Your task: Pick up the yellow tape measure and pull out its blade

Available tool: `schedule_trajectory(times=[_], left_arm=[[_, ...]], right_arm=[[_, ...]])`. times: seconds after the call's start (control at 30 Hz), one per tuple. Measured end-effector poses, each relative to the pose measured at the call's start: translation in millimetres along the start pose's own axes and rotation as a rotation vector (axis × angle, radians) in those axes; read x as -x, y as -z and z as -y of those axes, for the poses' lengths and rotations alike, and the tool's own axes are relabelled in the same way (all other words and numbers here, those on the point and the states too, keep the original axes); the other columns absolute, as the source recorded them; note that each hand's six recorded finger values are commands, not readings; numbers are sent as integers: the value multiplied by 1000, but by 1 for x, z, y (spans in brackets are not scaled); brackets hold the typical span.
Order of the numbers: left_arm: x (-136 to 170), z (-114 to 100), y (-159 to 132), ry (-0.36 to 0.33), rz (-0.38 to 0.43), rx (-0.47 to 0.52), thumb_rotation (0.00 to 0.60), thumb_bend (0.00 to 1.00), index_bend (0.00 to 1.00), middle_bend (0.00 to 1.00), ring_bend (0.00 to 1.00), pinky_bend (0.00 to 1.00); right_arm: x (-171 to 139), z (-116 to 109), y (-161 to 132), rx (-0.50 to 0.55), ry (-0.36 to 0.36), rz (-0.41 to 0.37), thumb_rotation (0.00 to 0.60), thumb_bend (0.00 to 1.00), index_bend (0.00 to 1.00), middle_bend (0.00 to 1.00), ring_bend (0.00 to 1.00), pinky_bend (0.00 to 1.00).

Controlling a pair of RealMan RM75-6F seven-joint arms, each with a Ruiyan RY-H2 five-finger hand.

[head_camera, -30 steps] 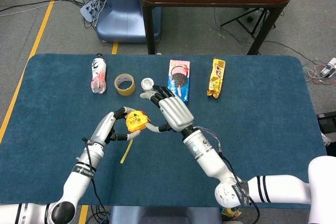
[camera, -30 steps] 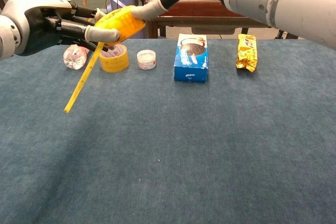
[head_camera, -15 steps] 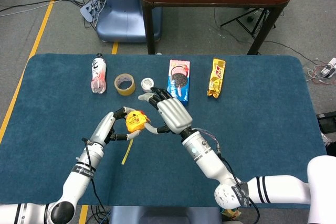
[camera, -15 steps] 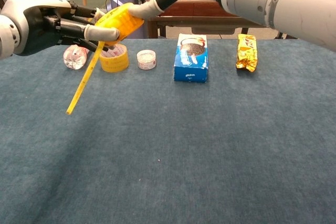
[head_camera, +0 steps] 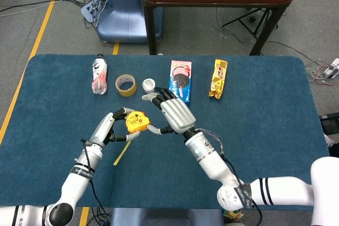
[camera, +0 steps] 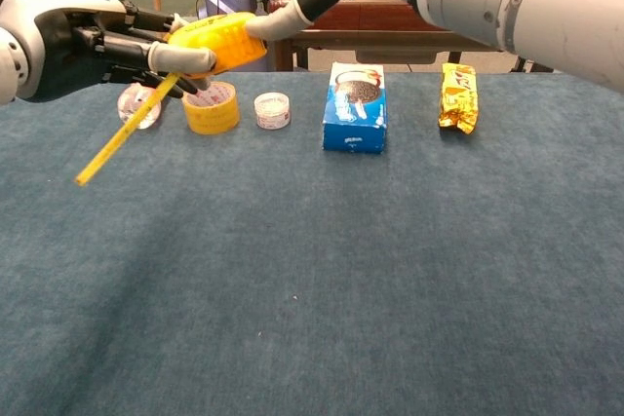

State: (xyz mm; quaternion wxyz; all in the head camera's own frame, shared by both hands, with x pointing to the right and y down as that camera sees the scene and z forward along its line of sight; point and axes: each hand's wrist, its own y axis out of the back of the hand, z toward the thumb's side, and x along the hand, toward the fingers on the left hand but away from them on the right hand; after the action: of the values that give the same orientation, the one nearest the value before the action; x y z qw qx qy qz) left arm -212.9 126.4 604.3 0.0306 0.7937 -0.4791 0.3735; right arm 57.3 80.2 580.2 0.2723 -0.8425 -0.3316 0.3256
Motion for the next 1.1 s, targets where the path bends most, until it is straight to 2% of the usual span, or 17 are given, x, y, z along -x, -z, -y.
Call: schedule_trajectory(times=[0.43,0.87,1.1], left_arm=[[-1,-4,3,-6,-5,13,600,197,472,492,331,207],[-2,-12,2,-18,-3,38,600,197,471,492,331,214],[-3,-14,1,-21,-3,46,600,197,470,492,331,215]], right_arm=[[1,-5,9,-19,10,25,600,331,206,238,90,77],[3,-8,16,-30,13,59,600,366,426,319,146,77],[5,-8,14,-29,2,66,600,392,482,349,169,77]])
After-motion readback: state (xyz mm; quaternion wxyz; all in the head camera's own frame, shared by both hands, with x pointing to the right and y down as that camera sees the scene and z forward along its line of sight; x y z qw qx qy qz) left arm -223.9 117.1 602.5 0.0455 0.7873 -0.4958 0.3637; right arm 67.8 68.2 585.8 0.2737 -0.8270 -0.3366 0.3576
